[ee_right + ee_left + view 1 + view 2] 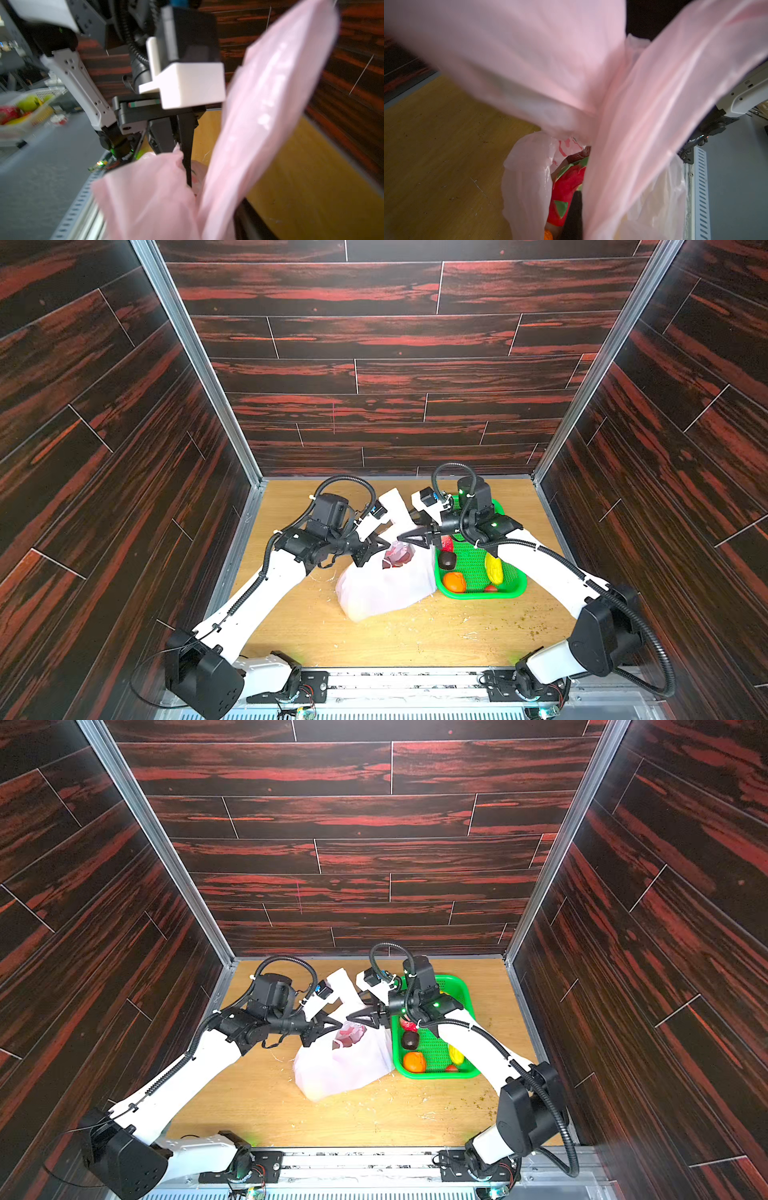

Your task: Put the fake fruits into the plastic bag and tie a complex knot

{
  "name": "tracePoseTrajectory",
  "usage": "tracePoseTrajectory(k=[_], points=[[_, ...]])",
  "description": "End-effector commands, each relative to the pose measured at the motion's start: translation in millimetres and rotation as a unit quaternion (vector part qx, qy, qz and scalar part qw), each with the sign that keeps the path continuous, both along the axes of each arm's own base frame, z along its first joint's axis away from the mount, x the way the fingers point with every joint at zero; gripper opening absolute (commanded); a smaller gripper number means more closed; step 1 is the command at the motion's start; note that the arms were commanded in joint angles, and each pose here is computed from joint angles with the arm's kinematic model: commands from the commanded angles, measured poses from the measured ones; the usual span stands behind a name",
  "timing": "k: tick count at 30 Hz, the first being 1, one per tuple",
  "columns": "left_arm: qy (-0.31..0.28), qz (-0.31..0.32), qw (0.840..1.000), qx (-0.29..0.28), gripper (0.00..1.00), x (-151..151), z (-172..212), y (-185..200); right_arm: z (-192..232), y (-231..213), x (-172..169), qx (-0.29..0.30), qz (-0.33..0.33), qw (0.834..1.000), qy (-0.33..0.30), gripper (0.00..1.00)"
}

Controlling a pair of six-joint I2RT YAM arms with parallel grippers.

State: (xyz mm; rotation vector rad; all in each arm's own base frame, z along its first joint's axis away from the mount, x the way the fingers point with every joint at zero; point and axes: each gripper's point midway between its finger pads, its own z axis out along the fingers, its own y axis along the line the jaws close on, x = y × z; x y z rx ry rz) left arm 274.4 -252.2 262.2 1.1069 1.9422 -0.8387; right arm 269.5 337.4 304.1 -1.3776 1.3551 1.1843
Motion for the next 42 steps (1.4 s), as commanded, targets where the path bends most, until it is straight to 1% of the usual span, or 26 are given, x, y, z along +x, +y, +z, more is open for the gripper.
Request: tracePoseTrajectory(k=[1, 4, 6, 7, 8, 9, 12, 14, 16, 18, 19, 21, 25, 29, 32, 34, 38, 42], points=[[-0.021, -0.012, 1.000, 0.000, 0.00, -1.4, 11.6, -1.6, 4.3, 2.7, -0.3, 0.006, 0.017, 1.000, 0.002, 0.40], [-0.019, -0.011, 1.000, -0.003, 0.00, -1.4, 12.7, -2.1, 6.5, 2.1, -1.8, 0.007, 0.019, 1.000, 0.001, 0.24], [-0.020, -0.008, 1.000, -0.004, 0.09, -0.4, 14.6, -1.7, 8.5, 1.4, -2.9, 0.009, 0.019, 1.000, -0.001, 0.11], [-0.021, -0.004, 1.000, -0.005, 0.12, 0.1, 15.9, -1.4, 9.0, 0.9, -3.4, 0.009, 0.018, 1.000, -0.004, 0.05], [-0.022, -0.002, 1.000, -0.007, 0.14, 0.5, 16.7, -1.1, 9.4, 0.4, -3.5, 0.008, 0.016, 1.000, -0.006, 0.01], [-0.025, 0.004, 1.000, -0.009, 0.18, 1.1, 18.6, -0.2, 9.8, -0.4, -3.7, 0.008, 0.013, 1.000, -0.010, 0.00], [-0.047, 0.035, 0.998, -0.019, 0.22, 4.9, 29.6, 6.1, 13.0, -2.5, -3.5, 0.012, 0.002, 1.000, -0.022, 0.00], [-0.063, 0.059, 0.996, -0.031, 0.29, 7.0, 37.4, 12.4, 15.6, -3.8, -4.2, 0.017, -0.003, 0.999, -0.031, 0.00], [-0.079, 0.068, 0.993, -0.061, 0.39, 4.2, 51.4, 16.5, 16.8, -4.5, -4.8, 0.019, -0.004, 0.999, -0.036, 0.00], [-0.093, 0.074, 0.987, -0.104, 0.45, 2.3, 70.2, 20.4, 17.5, -4.7, -5.5, 0.018, -0.003, 0.999, -0.038, 0.00], [-0.095, 0.089, 0.984, -0.124, 0.48, 5.7, 78.3, 24.9, 17.4, -4.9, -6.5, 0.018, -0.001, 0.999, -0.038, 0.00], [-0.096, 0.115, 0.977, -0.154, 0.51, 14.4, 92.7, 34.8, 18.5, -5.4, -7.5, 0.019, 0.000, 0.999, -0.039, 0.00], [-0.070, 0.171, 0.959, -0.214, 0.55, 40.7, 113.8, 53.7, 21.9, -7.1, -12.4, 0.024, 0.006, 0.999, -0.041, 0.00], [-0.037, 0.199, 0.954, -0.222, 0.56, 63.7, 109.5, 55.9, 25.7, -8.4, -17.5, 0.030, 0.013, 0.998, -0.046, 0.00], [-0.013, 0.202, 0.951, -0.233, 0.56, 78.9, 101.6, 50.0, 27.6, -8.9, -21.4, 0.034, 0.020, 0.998, -0.048, 0.00], [-0.009, 0.193, 0.951, -0.241, 0.57, 84.6, 99.2, 45.1, 28.4, -8.6, -23.5, 0.035, 0.024, 0.998, -0.049, 0.00], [-0.003, 0.141, 0.951, -0.273, 0.58, 87.1, 102.1, 29.0, 30.4, -8.4, -28.2, 0.038, 0.031, 0.998, -0.050, 0.00], [-0.002, 0.097, 0.953, -0.287, 0.59, 84.8, 104.3, 13.3, 30.8, -7.9, -33.1, 0.041, 0.042, 0.997, -0.050, 0.00]])
